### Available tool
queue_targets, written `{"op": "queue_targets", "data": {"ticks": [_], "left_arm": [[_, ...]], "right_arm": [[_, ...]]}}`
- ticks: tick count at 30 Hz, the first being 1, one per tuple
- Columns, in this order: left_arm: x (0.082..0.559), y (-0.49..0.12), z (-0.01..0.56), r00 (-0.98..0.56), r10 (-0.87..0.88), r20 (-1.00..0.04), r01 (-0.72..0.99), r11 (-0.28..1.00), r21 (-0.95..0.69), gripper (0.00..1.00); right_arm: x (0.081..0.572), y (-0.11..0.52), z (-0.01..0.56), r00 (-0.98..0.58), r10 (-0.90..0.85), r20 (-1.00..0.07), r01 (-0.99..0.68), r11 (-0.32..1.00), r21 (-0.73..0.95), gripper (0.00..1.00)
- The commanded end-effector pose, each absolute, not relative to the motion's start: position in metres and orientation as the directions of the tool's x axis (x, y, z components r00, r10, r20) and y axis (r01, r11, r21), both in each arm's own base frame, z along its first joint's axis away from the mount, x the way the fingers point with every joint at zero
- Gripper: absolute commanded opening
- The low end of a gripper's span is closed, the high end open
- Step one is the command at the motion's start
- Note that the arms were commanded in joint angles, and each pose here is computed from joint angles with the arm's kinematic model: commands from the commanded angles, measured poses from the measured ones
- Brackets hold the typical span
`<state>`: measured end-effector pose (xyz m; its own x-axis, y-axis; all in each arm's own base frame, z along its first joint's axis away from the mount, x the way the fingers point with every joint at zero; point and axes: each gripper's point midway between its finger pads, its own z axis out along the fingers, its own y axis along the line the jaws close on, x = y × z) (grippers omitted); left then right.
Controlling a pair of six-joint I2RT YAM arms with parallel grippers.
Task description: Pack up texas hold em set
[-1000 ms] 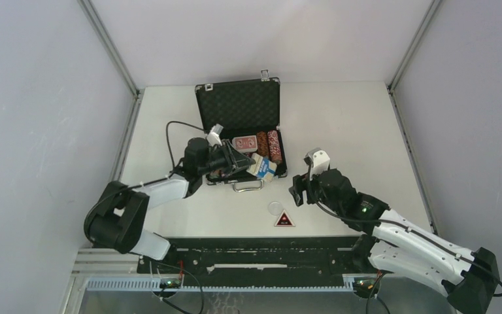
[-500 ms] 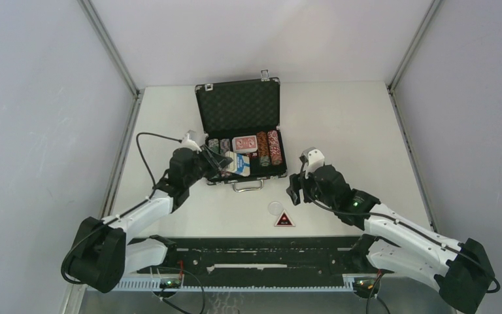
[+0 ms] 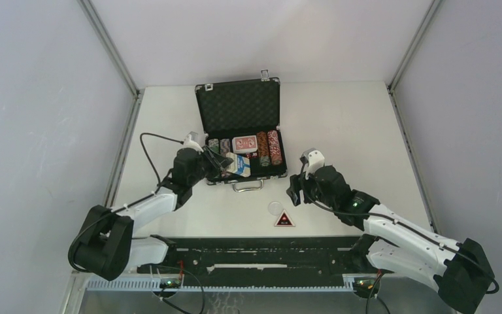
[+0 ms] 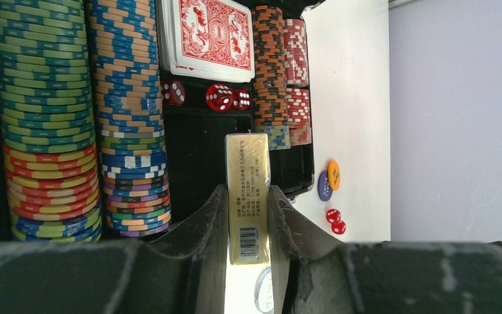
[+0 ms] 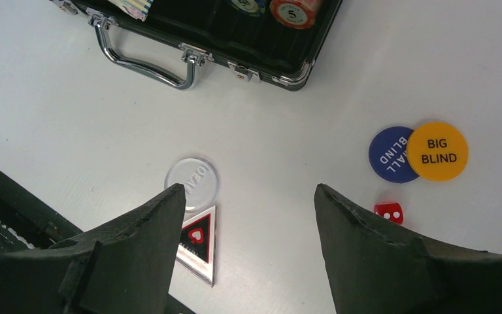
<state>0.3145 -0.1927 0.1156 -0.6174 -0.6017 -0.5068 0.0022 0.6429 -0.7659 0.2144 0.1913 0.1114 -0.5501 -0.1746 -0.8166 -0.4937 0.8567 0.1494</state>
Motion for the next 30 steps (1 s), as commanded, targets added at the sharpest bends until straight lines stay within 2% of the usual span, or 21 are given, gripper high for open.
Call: {"op": "queue_targets", "data": {"ticks": [1, 12, 23, 30], "left_arm": [[0.332, -0.204, 0.149, -0.581, -0.601, -0.549, 0.111, 0.61, -0.785, 0.0], [0.346, -0.205, 0.131, -0.593, -0.595, -0.543, 0.086, 0.624, -0.777, 0.0], [0.35, -0.22, 0.162, -0.621, -0.576, -0.532, 0.163, 0.569, -0.806, 0.0], [0.351, -0.215, 0.167, -0.6, -0.579, -0.552, 0.159, 0.59, -0.792, 0.0]], "right_arm": [[0.221, 0.197, 0.121, -0.531, -0.133, -0.837, -0.495, 0.85, 0.179, 0.8], [0.224, 0.198, 0.114, -0.541, -0.132, -0.831, -0.499, 0.845, 0.191, 0.8], [0.227, 0.196, 0.108, -0.544, -0.125, -0.83, -0.492, 0.849, 0.195, 0.8], [0.227, 0.197, 0.106, -0.546, -0.13, -0.828, -0.497, 0.845, 0.195, 0.79]]}}
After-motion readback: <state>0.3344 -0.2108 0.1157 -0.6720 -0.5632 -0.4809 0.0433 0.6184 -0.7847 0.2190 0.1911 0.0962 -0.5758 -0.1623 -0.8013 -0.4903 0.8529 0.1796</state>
